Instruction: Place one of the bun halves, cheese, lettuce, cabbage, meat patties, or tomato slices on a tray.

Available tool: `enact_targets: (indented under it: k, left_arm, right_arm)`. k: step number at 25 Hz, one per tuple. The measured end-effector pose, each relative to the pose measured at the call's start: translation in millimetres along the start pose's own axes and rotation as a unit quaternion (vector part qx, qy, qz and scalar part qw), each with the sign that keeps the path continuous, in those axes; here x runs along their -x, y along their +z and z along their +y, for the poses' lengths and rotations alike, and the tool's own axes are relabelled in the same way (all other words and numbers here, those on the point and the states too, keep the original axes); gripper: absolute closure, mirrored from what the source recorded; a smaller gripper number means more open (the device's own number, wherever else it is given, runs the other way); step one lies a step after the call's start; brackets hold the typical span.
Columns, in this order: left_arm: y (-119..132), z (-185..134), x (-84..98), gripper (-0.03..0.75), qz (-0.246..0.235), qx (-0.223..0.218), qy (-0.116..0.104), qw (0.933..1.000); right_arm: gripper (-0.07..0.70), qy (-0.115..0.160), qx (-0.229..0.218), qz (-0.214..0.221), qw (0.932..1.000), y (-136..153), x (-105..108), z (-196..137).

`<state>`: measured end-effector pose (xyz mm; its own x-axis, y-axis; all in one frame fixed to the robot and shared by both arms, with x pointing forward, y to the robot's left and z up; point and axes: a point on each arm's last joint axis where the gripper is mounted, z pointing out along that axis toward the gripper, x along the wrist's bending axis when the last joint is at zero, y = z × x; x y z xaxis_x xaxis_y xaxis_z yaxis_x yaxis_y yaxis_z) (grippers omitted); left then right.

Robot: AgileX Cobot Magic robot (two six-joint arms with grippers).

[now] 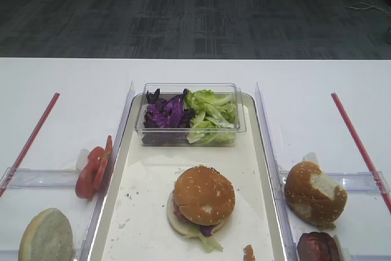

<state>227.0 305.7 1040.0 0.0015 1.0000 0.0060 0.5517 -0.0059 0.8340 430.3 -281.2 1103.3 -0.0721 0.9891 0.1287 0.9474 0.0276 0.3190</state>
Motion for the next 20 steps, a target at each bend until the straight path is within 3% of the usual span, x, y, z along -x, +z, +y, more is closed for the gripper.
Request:
enact_targets:
  k: [11,15,20]
  left_arm:
    - [0,0,0.0,0.293,0.000,0.000,0.000,1.0000]
    - [0,0,0.0,0.293,0.000,0.000,0.000,1.0000]
    - [0,0,0.0,0.293,0.000,0.000,0.000,1.0000]
  right_arm:
    - [0.272,-0.047,0.083,-0.002,0.9955,-27,-4,-84]
    - [0.272,-0.058,0.132,-0.004,0.9895,-41,-6,-106]
    - [0.272,-0.069,0.199,-0.011,0.9775,-59,-8,-133]
